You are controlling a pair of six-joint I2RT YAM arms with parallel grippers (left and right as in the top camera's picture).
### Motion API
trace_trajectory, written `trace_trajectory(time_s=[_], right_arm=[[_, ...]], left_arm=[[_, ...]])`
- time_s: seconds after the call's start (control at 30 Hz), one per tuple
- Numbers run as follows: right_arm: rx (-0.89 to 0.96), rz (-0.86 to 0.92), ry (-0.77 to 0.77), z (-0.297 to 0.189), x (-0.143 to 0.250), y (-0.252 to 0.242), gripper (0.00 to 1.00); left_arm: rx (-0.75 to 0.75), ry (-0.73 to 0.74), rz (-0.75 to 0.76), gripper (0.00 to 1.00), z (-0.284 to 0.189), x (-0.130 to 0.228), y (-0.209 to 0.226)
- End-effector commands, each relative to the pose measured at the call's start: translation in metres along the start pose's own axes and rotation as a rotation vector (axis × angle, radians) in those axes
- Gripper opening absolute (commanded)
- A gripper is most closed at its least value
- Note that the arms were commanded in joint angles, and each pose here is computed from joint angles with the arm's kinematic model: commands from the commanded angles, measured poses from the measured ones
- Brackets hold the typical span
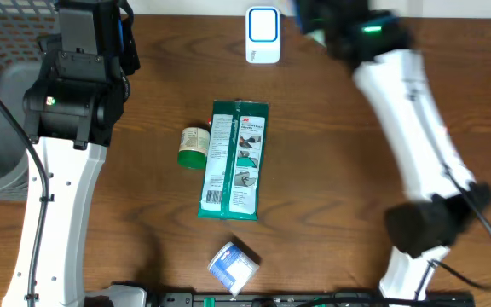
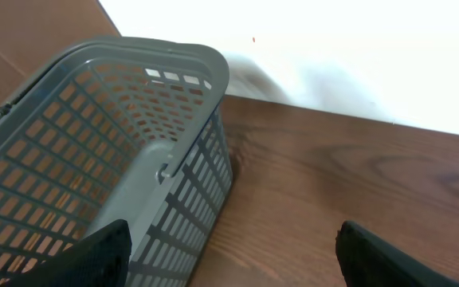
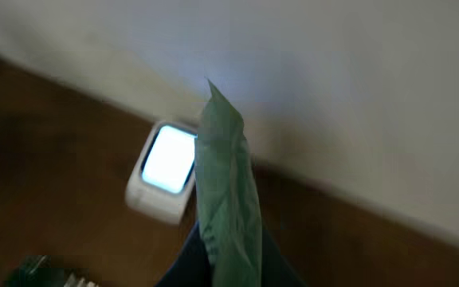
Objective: Scan the item barcode
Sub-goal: 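Carry the pale green wipes pack right toward the orange packet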
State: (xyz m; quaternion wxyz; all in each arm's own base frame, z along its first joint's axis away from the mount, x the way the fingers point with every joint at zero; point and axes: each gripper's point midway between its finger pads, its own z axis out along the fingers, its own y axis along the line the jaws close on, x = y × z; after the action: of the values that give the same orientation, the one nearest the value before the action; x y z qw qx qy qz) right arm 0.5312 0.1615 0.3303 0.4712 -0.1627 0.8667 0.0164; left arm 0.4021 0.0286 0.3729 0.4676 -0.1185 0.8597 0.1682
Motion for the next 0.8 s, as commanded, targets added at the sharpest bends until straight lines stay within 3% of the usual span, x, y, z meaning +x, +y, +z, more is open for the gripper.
trace_trajectory(time_s=[0.0,0.23,0.57,0.77], right_arm=[[-0.256,0.190,0.056,-0.028,0.012,0.005,0.01],[-0.426,0.381,0.201,-0.058,0.054,-0.035,0.01],[-0.269,0.602,0.435,-0.073,0.135,-0.106,0.01],[-0.049,0.638,0.665,-0.071,0.215,-0.140,0.01]], left_arm=[[-0.011,0.000,0.002,0.83,0.001,0.000,0.002],[-0.011,0.000,0.002,0.83,0.001,0.000,0.002],[-0.011,0.000,0.002,0.83,0.001,0.000,0.002],[-0.011,0.000,0.002,0.83,0.001,0.000,0.002]])
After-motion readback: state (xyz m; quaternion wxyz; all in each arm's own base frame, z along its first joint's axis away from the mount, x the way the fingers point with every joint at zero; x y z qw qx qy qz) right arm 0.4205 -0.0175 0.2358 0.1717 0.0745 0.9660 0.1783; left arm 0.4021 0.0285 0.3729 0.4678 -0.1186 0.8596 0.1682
